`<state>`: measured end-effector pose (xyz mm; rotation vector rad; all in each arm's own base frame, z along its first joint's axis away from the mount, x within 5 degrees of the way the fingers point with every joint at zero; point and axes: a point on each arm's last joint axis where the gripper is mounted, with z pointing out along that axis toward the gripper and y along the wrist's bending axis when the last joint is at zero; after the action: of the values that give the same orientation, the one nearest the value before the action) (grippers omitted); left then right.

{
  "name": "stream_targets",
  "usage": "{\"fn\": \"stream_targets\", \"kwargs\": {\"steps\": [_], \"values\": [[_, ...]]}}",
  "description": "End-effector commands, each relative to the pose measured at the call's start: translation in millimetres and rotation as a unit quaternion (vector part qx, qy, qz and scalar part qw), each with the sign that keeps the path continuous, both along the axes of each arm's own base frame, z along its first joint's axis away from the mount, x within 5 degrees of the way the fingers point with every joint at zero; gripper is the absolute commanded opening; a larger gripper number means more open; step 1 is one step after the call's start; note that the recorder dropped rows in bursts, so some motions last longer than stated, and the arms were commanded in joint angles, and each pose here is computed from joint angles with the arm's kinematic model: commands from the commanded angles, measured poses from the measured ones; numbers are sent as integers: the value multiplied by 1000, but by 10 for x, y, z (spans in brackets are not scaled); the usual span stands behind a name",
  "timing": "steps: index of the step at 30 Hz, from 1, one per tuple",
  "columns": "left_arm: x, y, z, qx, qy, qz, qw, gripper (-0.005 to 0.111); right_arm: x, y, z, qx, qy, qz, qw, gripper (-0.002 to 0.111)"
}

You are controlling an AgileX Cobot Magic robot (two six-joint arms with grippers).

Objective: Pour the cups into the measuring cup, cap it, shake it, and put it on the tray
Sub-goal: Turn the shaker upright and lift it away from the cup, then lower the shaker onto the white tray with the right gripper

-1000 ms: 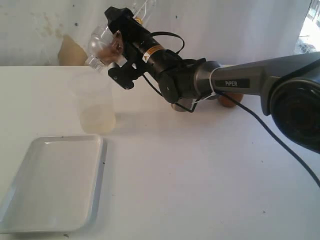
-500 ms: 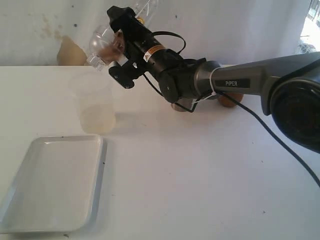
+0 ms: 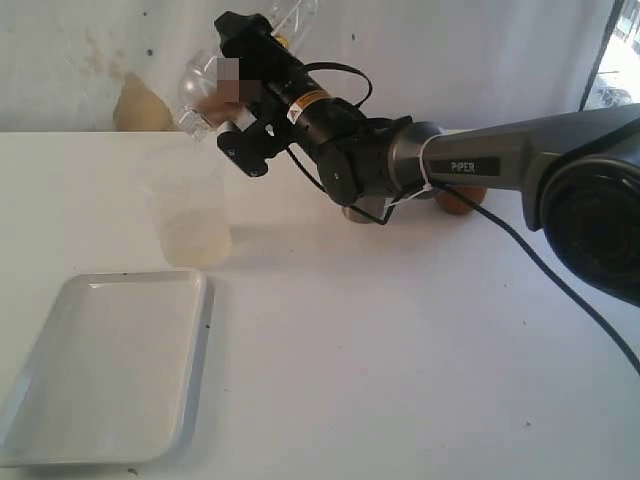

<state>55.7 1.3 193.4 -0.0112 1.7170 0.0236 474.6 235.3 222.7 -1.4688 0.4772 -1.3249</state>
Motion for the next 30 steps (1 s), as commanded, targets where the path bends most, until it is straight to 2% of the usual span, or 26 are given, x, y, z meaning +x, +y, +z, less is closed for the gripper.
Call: {"fn": "stream_targets", "kwargs": {"steps": [1,3,5,7,8,9,10,11,12,14,15,16,18,22,25,26,27,30], "values": [[-2,-3,-14,0,0,-3,1000,0,-6,-47,126,26,-24,-6,999,0],[-2,-3,-14,0,0,-3,1000,0,-5,-49,125,36,-20,-5,999,0],[-2,-3,-14,0,0,-3,1000,0,0,-60,125,73,-3,-3,997,0],[-2,-3,-14,0,0,-3,1000,0,16,-98,121,188,47,-7,981,0],[-2,-3,-14,0,0,-3,1000,0,21,-133,127,296,84,-18,951,0],[-2,-3,-14,0,0,-3,1000,0,18,-164,159,356,90,-26,930,0],[-2,-3,-14,0,0,-3,1000,0,-5,-222,238,464,88,-39,881,0],[-2,-3,-14,0,0,-3,1000,0,-34,-237,285,523,85,-46,847,0],[-2,-3,-14,0,0,-3,1000,0,-103,-237,398,580,75,-55,809,0],[-2,-3,-14,0,0,-3,1000,0,-240,-211,627,645,74,-61,758,0],[-2,-3,-14,0,0,-3,1000,0,-330,-211,761,718,89,-57,688,0],[-2,-3,-14,0,0,-3,1000,0,-399,-229,877,796,129,-49,589,0],[-2,-3,-14,0,0,-3,1000,0,-472,-196,1067,836,229,-22,497,0],[-2,-3,-14,0,0,-3,1000,0,-640,-169,1298,791,365,4,491,0],[-2,-3,-14,0,0,-3,1000,0,-826,-239,1346,785,387,3,483,0],[-2,-3,-14,0,0,-3,1000,0,-878,-269,1308,790,392,-4,472,0],[-2,-3,-14,0,0,-3,1000,0,-948,-314,1233,799,398,-15,450,0],[-2,-3,-14,0,0,-3,1000,0,-1095,-345,976,777,435,-48,452,0]]}}
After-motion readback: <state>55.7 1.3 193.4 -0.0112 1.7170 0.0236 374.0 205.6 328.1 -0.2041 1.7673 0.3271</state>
